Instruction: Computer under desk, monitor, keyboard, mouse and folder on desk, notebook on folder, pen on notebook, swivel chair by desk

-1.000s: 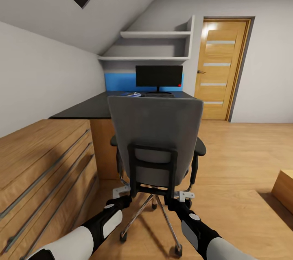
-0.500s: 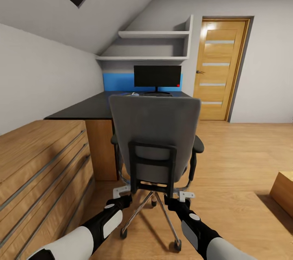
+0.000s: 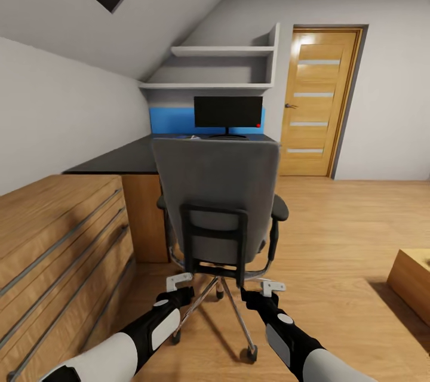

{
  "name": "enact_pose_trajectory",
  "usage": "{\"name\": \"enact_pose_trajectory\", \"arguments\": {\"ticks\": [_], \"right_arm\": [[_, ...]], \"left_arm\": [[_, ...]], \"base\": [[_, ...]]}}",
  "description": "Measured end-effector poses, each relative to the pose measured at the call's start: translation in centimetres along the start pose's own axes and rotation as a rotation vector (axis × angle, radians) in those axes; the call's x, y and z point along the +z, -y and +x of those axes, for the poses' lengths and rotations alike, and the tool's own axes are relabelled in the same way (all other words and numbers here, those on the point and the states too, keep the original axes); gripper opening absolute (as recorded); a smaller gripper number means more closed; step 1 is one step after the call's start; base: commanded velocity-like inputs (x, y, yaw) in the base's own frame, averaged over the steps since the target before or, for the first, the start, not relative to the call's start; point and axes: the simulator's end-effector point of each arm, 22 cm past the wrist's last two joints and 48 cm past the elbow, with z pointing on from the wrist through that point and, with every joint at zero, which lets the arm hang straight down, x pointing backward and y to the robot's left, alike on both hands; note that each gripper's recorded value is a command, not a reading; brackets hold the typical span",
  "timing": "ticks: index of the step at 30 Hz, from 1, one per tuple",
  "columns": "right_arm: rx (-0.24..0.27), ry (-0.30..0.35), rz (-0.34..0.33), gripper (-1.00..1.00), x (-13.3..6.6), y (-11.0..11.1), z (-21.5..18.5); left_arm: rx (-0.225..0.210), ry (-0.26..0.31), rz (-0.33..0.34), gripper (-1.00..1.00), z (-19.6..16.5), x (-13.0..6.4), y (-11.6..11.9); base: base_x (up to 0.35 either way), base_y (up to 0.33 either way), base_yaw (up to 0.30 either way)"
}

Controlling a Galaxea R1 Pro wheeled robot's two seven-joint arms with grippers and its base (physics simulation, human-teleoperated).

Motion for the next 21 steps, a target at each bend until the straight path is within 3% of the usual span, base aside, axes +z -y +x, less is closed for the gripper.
{"name": "enact_pose_trajectory", "arguments": {"ticks": [8, 21], "right_arm": [[0.0, 0.0, 0.0, 1.0, 0.0, -0.01, 0.01], [0.0, 0.0, 0.0, 1.0, -0.01, -0.02, 0.01]], "left_arm": [[0.0, 0.0, 0.0, 1.0, 0.0, 0.0, 0.0], [0.005, 0.001, 0.006, 1.0, 0.05, -0.08, 0.45]], "base": [[-0.001, -0.185, 0.0], [0.01, -0.02, 0.0]]}}
